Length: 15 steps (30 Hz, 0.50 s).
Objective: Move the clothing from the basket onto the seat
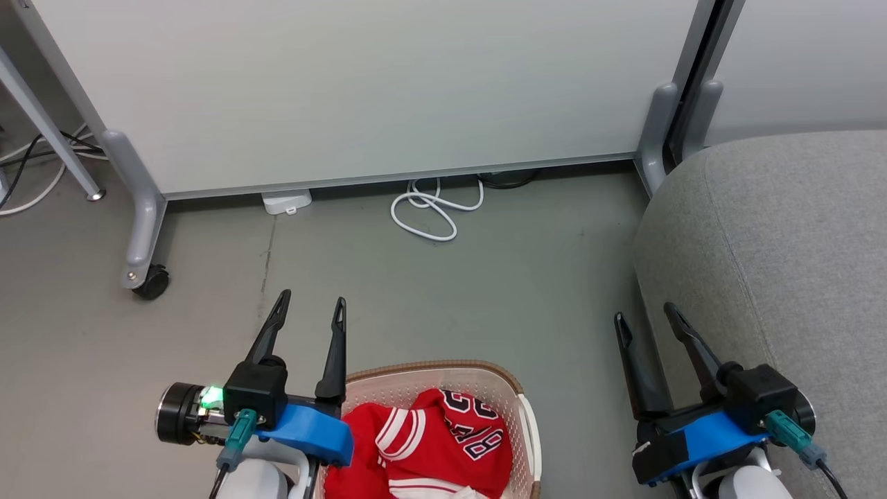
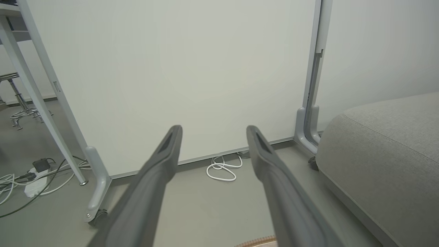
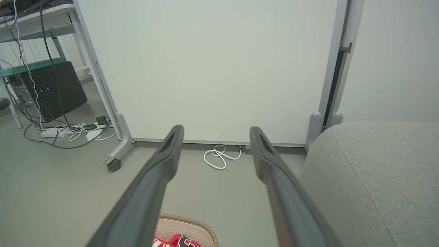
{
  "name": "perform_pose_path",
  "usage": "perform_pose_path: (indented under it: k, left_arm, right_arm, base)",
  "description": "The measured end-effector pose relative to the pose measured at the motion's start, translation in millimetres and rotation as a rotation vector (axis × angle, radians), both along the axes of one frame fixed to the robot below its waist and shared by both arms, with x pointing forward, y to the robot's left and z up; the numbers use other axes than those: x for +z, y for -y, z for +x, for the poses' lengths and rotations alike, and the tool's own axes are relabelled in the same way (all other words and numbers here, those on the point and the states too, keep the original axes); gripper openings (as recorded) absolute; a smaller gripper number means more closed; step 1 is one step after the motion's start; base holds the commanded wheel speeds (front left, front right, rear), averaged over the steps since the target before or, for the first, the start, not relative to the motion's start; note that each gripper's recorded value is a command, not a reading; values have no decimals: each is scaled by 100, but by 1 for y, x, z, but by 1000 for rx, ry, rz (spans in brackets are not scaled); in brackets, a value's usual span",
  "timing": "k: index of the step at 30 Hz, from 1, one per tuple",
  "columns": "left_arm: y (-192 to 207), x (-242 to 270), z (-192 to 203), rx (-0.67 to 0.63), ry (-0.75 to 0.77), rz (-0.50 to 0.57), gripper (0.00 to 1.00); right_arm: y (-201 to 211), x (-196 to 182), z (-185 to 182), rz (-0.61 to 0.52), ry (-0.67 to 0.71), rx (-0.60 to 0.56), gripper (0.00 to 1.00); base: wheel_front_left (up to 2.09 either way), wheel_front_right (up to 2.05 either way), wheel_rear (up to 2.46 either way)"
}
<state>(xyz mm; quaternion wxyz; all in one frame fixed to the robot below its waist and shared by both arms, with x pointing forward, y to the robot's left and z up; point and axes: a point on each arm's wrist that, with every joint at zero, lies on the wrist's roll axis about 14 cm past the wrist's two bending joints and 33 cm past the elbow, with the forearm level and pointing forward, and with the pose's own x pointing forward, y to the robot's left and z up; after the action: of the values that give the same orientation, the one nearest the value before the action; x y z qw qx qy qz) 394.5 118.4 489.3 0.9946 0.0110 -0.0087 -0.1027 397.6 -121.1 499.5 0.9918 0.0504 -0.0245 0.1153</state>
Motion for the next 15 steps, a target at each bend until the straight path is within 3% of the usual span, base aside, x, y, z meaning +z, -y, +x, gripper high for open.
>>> perform_pose_path:
  k: [15]
  left_arm:
    - [29,-60,33,-170,-168,85,100]
  right_arm:
    - [8,-12,29,-9,-19,-21,100]
  base:
    - [0,0,0]
